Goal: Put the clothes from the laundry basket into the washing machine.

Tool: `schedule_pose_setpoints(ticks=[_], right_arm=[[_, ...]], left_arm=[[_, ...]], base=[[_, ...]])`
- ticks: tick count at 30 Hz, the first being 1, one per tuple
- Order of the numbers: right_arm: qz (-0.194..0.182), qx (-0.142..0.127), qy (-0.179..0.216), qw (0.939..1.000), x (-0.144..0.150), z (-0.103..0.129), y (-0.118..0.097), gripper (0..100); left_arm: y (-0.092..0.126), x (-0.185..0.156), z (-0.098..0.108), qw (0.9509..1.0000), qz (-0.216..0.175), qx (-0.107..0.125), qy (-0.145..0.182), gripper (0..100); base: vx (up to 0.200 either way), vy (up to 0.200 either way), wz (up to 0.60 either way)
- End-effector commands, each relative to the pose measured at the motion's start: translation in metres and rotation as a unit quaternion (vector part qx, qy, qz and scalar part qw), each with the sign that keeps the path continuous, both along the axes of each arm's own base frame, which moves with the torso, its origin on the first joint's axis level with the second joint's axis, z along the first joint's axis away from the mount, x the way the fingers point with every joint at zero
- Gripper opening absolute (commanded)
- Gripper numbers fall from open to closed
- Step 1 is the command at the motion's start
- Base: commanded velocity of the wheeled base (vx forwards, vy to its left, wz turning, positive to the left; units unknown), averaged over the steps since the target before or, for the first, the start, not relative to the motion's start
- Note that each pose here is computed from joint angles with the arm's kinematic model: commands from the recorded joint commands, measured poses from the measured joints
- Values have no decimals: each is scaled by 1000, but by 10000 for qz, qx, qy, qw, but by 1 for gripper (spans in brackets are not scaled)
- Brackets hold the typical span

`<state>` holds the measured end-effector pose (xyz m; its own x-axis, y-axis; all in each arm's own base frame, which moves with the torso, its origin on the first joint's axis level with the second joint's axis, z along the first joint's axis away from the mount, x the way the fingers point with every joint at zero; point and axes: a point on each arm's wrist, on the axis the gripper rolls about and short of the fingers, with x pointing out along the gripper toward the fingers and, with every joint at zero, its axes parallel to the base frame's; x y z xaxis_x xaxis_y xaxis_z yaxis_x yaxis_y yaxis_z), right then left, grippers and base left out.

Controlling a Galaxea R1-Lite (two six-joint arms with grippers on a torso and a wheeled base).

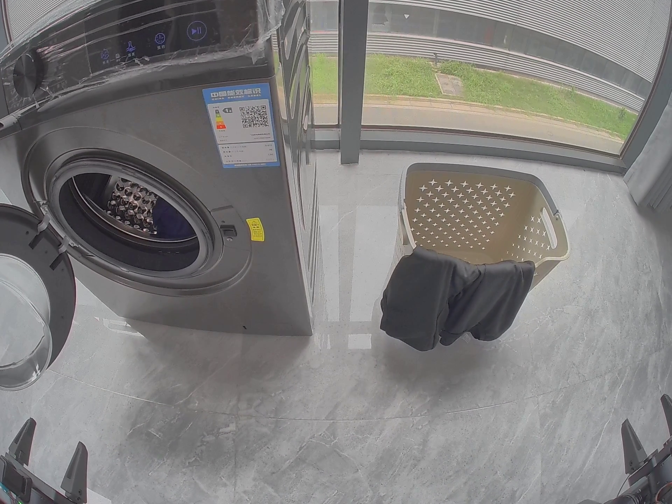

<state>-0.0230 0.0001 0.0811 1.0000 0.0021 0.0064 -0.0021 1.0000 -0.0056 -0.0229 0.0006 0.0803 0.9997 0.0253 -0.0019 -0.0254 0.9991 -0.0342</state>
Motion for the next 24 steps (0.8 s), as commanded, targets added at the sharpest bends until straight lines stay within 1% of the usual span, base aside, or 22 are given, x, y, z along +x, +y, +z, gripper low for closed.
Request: schedule_pose_setpoints(ticks=[1,5,17,20,23,24], right_arm=[[5,-3,47,10000,1,-5,0,100],[5,-3,47,10000,1,-5,0,100],[5,-3,47,10000,1,-5,0,100],[5,-3,55,10000,1,-5,0,100],[5,-3,55,10000,1,-5,0,100],[5,-3,47,10000,1,-5,0,100]], left_arm=[[0,0,-4,10000,-4,-5,29,100],[0,0,-4,10000,-4,-5,29,100],[0,0,-4,10000,-4,-5,29,100],[0,0,-4,10000,-4,-5,29,100],[0,0,-4,10000,-4,-5,29,100],[0,0,-4,10000,-4,-5,29,100]], base=[[0,0,0],[0,0,0],[0,-200,0],[0,0,0],[0,0,-600],[0,0,0]])
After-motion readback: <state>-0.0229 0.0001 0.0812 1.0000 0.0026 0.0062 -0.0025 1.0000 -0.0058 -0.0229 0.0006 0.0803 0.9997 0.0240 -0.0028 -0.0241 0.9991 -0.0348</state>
